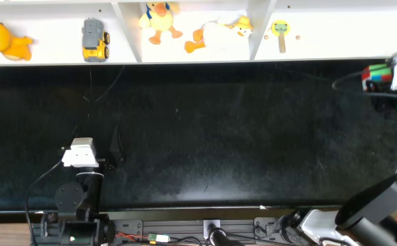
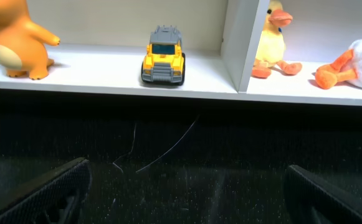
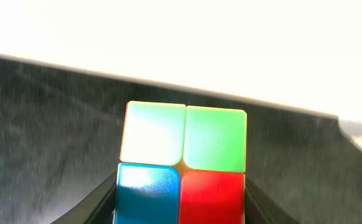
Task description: Store Toys
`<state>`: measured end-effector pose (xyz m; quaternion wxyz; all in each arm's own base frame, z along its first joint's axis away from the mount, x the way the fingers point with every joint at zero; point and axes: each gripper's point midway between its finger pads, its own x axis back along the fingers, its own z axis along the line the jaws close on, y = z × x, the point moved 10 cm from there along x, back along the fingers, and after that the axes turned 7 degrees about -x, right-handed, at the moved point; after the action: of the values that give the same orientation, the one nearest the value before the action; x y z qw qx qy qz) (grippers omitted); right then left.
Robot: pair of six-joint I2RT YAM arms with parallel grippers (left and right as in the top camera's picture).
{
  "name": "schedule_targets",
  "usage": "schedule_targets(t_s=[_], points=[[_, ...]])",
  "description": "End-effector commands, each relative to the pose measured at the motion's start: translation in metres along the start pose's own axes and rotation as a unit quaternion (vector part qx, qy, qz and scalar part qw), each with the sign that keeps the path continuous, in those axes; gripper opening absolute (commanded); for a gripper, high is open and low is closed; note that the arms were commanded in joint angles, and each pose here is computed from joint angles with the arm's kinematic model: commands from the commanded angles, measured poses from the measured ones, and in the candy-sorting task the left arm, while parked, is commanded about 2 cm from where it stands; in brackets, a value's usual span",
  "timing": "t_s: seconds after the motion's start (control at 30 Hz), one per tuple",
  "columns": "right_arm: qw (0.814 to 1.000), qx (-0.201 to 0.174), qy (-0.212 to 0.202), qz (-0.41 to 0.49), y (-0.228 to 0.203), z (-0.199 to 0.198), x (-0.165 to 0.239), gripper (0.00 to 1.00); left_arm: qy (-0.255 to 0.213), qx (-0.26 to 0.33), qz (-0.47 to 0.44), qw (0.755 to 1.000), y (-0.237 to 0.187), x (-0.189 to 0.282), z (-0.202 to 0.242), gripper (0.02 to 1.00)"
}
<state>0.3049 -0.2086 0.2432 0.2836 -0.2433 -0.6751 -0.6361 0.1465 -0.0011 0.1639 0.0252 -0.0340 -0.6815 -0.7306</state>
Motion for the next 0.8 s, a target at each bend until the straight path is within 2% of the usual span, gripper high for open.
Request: schedule_targets(t_s=[0.03, 0.47, 0.8], points=[[1.000, -0.011, 0.012, -0.014, 0.024, -0.005, -0.012, 0.411, -0.007, 0.005, -0.003, 1.000, 0.000, 0.000, -0.001, 0.998], [0.999, -0.004, 0.041, 0.001, 0.070, -0.008, -0.069, 0.424, -0.007, 0.005, -0.003, 1.000, 0.000, 0.000, -0.001, 0.998], [0.999, -0.003, 0.049, 0.003, 0.082, -0.003, -0.103, 0.428, -0.007, 0.005, -0.003, 1.000, 0.000, 0.000, -0.001, 0.998]])
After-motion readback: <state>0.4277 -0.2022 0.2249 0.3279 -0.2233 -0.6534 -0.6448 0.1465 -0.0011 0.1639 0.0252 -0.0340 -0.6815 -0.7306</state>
